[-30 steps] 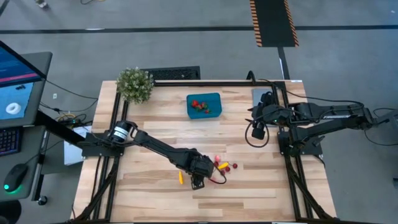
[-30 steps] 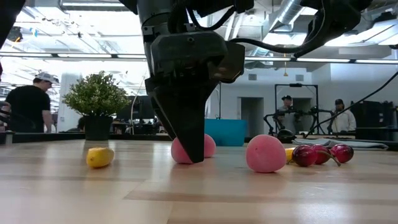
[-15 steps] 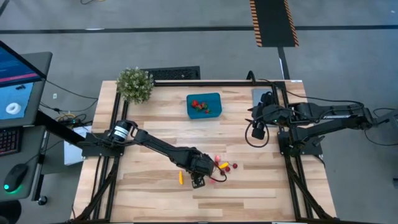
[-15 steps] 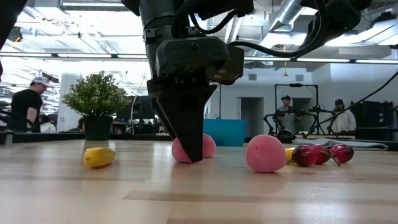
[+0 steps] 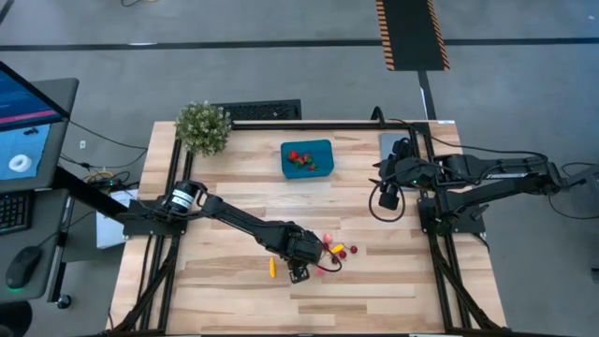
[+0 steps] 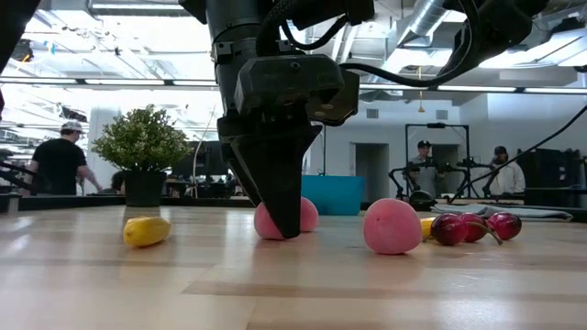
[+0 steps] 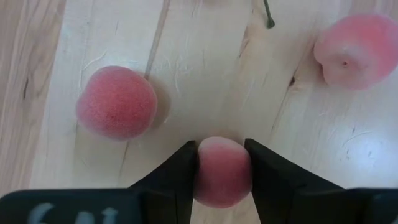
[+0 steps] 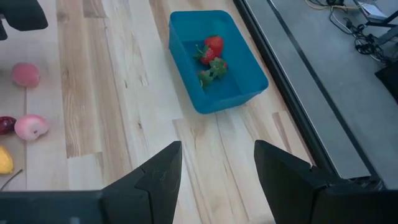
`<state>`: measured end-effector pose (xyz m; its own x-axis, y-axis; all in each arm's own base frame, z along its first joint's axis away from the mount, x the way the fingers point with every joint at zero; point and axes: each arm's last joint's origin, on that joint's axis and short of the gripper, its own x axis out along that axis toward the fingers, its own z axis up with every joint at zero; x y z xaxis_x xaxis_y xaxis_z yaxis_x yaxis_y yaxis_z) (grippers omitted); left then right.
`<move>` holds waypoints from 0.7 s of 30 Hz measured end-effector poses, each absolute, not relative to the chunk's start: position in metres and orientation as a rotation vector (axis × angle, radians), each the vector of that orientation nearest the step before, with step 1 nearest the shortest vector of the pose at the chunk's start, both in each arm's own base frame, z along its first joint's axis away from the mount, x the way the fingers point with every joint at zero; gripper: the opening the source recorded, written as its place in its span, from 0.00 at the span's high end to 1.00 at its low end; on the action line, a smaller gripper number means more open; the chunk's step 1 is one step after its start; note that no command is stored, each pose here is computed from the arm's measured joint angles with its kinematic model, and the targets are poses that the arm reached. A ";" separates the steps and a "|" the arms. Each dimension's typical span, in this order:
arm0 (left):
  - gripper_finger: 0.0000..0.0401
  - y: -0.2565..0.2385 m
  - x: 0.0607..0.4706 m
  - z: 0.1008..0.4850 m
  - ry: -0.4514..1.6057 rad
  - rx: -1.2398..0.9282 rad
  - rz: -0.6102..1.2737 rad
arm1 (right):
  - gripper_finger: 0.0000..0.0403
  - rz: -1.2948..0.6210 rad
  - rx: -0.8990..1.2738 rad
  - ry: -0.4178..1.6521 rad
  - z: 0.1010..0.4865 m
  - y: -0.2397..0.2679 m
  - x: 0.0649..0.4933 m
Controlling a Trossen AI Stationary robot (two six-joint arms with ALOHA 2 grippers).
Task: Pick and placing Produce into tupperware
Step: Put the peach into the blue bin
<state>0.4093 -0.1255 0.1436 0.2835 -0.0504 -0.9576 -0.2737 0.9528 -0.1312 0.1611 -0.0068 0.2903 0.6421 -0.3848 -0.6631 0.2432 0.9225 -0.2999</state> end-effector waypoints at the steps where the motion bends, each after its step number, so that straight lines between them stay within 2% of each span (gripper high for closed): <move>1: 0.71 -0.126 0.409 0.144 1.280 -0.294 0.153 | 0.44 -0.360 -0.190 0.797 0.290 -0.007 0.161; 21: 0.72 -0.128 0.416 0.155 1.267 -0.343 0.151 | 0.44 -0.360 -0.191 0.798 0.290 -0.007 0.161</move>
<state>0.4158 -0.1284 0.1549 0.2973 -0.0767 -0.9517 -0.2979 0.9395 -0.1688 0.1611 -0.0068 0.2903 0.6419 -0.3848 -0.6633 0.2425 0.9225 -0.3005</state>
